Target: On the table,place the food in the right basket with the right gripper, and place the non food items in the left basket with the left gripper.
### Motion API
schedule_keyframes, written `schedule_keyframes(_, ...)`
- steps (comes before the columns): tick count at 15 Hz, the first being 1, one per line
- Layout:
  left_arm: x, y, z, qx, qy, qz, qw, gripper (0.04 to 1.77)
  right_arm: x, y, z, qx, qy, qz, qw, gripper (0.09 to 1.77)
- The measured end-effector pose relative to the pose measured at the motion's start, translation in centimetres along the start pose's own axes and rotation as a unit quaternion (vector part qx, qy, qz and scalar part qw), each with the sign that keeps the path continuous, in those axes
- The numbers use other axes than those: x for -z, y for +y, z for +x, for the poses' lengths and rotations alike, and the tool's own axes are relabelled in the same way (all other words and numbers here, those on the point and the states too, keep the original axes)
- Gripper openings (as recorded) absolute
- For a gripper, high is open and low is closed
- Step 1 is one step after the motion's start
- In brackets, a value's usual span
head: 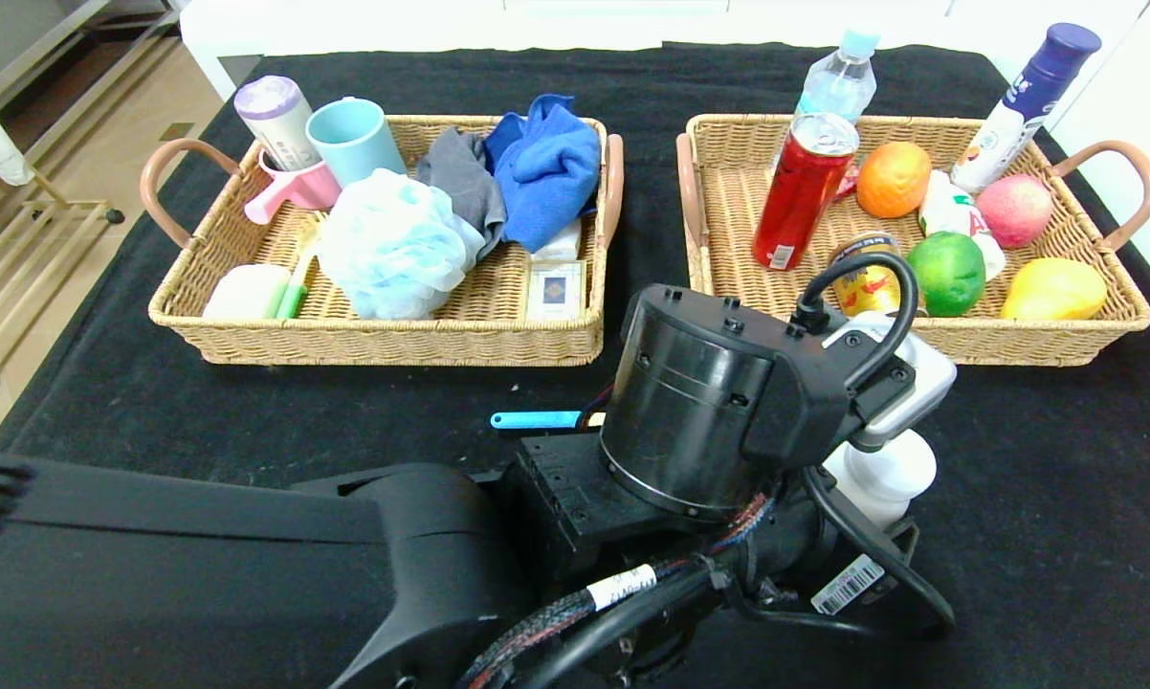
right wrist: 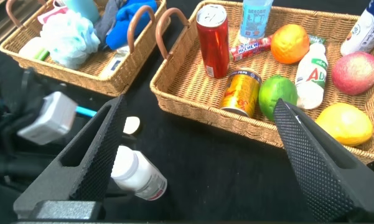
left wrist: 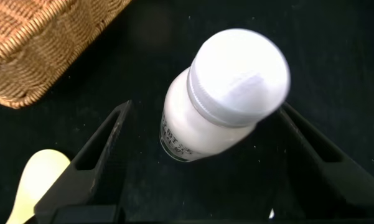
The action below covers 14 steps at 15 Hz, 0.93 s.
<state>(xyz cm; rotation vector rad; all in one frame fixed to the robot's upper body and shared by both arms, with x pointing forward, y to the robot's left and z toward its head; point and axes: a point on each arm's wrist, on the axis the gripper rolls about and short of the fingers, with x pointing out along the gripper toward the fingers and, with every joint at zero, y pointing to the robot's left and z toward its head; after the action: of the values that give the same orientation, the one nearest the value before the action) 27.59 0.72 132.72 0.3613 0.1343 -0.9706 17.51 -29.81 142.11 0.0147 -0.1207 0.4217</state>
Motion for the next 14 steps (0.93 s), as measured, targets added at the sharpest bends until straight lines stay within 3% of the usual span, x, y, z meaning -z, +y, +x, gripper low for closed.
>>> schedule_keyframes(3, -0.6, 0.2, -1.6, -0.001, -0.002, 0.018, 0.9998, 1.57, -0.1, 0.0, -0.2, -0.002, -0.003, 0.000, 1.000, 1.71)
schedule_keyframes(6, -0.1, 0.3, -3.7, 0.008, 0.054, 0.031, 0.9980, 1.61, -0.1, 0.1, -0.3, -0.004, -0.005, 0.001, 1.000, 1.71)
schedule_keyframes(8, -0.1, 0.7, -5.2, -0.005, 0.088, 0.048, 0.9950, 1.64, -0.1, 0.1, -0.4, -0.004, -0.005, 0.001, 1.000, 1.71)
schedule_keyframes(14, 1.0, 6.1, -6.7, -0.076, 0.170, 0.076, 0.9795, 1.68, -0.1, 0.1, -0.3, -0.004, -0.004, 0.001, 1.000, 1.71)
